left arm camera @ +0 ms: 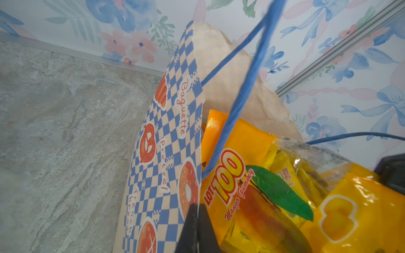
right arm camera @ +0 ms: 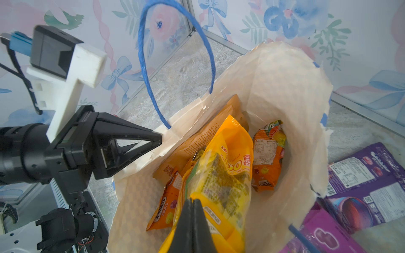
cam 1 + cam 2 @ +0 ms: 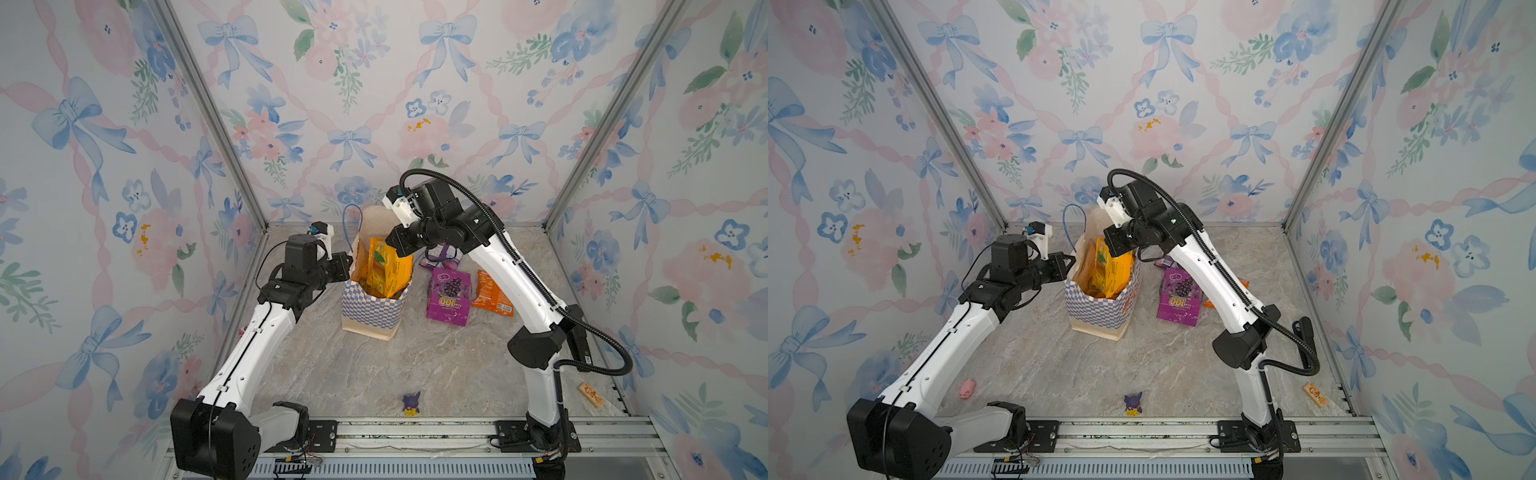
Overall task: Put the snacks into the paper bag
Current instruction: 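Lower the yellow mango gummy bag into the paper bag opening, then open the right gripper to release the yellow bag inside, then raise the right gripper out of the paper bag and draw back, then move the right gripper over the purple LOT100 grape gummy bag, then lower the right gripper and close it on the purple grape gummy bag, then lift the purple grape gummy bag with the right gripper off the table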
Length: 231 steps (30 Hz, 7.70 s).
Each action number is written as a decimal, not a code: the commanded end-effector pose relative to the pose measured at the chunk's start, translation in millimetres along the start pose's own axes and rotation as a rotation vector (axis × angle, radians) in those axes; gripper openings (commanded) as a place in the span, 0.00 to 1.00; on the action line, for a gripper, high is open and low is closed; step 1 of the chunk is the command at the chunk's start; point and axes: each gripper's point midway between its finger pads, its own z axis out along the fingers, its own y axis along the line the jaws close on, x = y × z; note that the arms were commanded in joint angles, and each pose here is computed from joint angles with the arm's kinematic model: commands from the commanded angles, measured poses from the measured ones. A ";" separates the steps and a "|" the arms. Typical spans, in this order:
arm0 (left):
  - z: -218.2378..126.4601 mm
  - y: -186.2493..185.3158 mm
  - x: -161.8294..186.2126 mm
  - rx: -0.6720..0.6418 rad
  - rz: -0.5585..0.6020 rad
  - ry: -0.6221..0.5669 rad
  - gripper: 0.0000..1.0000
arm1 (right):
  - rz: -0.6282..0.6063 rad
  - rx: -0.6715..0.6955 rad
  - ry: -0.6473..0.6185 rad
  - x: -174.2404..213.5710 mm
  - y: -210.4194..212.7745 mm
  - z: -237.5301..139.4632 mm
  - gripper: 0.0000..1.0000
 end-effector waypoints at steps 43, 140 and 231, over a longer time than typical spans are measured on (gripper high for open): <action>-3.2 -4.9 0.8 0.017 0.020 -0.002 0.00 | 0.080 0.110 -0.214 46.4 -17.1 -140.1 0.53; -8.3 -1.6 2.4 0.016 0.015 -0.008 0.00 | 0.578 0.624 0.017 260.2 -217.8 20.9 0.96; -2.6 3.3 5.1 0.009 0.004 0.009 0.00 | 0.694 -0.328 -0.388 114.1 -173.2 -118.8 0.00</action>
